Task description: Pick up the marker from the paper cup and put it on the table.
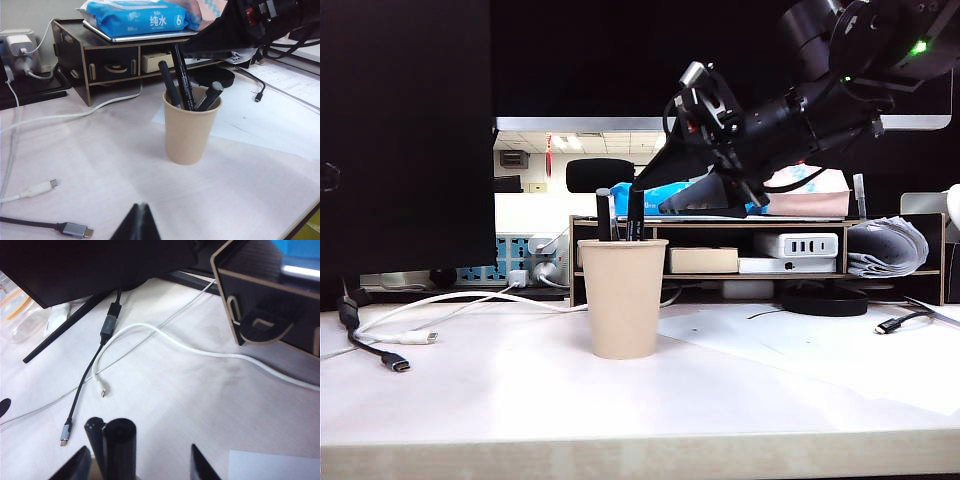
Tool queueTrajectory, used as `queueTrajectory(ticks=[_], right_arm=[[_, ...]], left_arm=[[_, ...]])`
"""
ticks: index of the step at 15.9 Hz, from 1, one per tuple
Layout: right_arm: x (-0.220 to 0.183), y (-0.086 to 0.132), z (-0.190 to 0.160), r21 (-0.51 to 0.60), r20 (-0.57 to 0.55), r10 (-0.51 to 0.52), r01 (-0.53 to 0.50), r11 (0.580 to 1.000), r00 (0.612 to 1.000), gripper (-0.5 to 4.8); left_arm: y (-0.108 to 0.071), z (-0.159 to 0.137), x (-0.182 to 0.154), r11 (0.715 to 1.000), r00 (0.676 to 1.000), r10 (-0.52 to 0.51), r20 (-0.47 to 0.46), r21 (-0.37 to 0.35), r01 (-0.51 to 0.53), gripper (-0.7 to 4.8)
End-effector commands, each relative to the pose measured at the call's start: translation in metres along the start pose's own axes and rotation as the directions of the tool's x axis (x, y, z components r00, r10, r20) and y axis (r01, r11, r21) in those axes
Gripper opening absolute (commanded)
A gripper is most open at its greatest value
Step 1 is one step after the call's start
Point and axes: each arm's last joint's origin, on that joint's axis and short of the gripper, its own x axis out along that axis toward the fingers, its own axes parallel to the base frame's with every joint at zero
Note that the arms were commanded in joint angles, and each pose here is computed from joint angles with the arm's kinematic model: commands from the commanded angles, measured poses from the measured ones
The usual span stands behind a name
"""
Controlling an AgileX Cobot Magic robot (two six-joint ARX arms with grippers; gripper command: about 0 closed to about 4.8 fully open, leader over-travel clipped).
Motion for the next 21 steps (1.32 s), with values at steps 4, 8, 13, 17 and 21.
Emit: queueTrajectory(ticks=[4, 8, 13, 17, 21], right_arm=[[0.008, 0.003, 0.001, -0.028, 0.024, 0.018, -0.017, 0.999, 1.000, 2.57], [0.009, 0.002, 0.002, -0.037, 0.046, 0.022, -0.021, 0.999, 0.999, 2.01], [0.016, -0.001, 0.009, -0.009, 0.055, 0.040, -0.039, 0.999, 0.998, 1.85], [0.017, -0.001, 0.012, 0.006, 0.033, 0.045, -0.045, 0.999, 0.998, 1.38], [0.017, -0.002, 0.008, 0.027, -0.001, 0.041, -0.041, 0.999, 0.999, 1.59]], left_arm=[[0.000, 0.002, 0.000, 1.000, 1.000, 0.001, 0.015, 0.000, -0.001, -0.05], [0.000, 0.001, 0.000, 1.000, 1.000, 0.001, 0.014, 0.000, -0.001, -0.05], [0.000, 0.002, 0.000, 1.000, 1.000, 0.001, 0.014, 0.000, -0.001, -0.05], [0.000, 0.001, 0.000, 1.000, 1.000, 0.001, 0.014, 0.000, -0.001, -0.05], [0.000, 0.001, 0.000, 1.000, 1.000, 0.001, 0.014, 0.000, -0.001, -0.05]])
